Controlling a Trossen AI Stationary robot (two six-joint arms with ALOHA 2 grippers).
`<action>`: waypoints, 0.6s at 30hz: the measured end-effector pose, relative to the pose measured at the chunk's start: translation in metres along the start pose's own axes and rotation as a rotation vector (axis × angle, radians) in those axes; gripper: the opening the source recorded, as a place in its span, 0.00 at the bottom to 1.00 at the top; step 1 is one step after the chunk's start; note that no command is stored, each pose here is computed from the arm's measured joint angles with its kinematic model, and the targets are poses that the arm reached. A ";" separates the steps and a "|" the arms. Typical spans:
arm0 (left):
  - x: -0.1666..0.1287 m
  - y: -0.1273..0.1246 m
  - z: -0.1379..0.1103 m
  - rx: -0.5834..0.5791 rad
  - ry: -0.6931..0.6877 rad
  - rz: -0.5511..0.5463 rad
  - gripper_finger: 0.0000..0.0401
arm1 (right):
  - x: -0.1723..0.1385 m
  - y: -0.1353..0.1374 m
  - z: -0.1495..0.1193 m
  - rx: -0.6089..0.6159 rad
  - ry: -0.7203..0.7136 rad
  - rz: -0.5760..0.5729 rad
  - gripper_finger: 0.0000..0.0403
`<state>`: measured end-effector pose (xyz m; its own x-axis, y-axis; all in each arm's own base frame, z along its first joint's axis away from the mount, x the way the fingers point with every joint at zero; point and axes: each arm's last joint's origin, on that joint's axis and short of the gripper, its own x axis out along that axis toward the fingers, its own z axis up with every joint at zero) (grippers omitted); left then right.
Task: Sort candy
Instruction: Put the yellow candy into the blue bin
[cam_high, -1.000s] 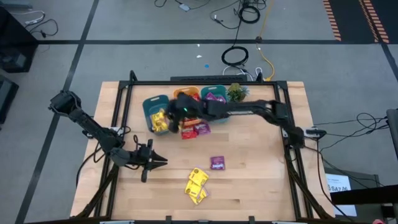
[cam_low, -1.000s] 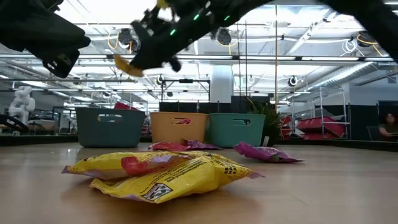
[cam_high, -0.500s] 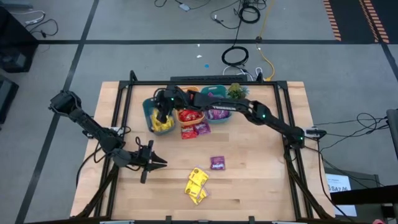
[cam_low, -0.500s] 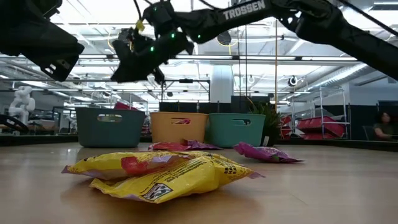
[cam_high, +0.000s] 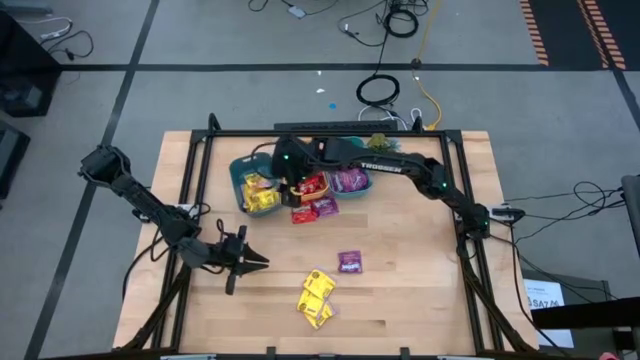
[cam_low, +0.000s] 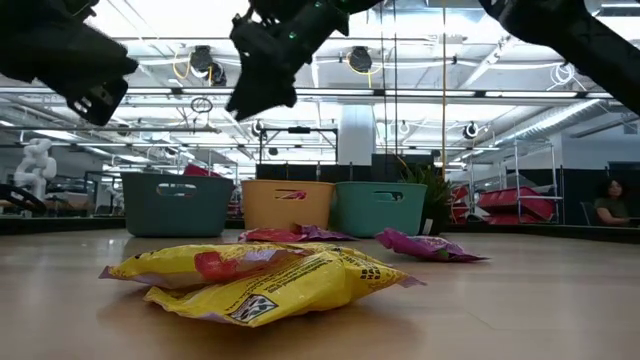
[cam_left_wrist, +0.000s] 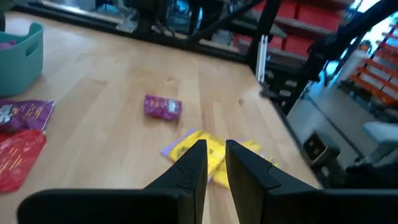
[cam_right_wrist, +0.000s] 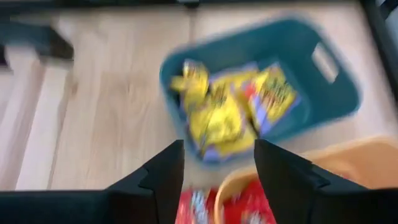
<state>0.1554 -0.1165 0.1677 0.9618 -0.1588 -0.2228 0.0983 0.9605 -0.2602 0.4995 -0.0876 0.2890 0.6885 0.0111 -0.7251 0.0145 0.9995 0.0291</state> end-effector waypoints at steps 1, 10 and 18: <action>0.000 0.000 0.002 -0.006 -0.014 0.001 0.17 | -0.001 0.002 -0.003 0.000 0.028 0.004 0.46; 0.008 -0.011 0.016 0.104 0.139 0.109 0.17 | -0.042 0.025 -0.031 -0.009 0.033 -0.050 0.35; 0.013 -0.021 0.036 0.220 0.143 0.153 0.17 | -0.104 0.055 -0.139 0.184 -0.165 -0.134 0.32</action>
<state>0.1752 -0.1307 0.2042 0.9255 -0.0236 -0.3780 0.0225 0.9997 -0.0073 0.3280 -0.0295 0.2703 0.7800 -0.1410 -0.6096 0.2348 0.9691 0.0762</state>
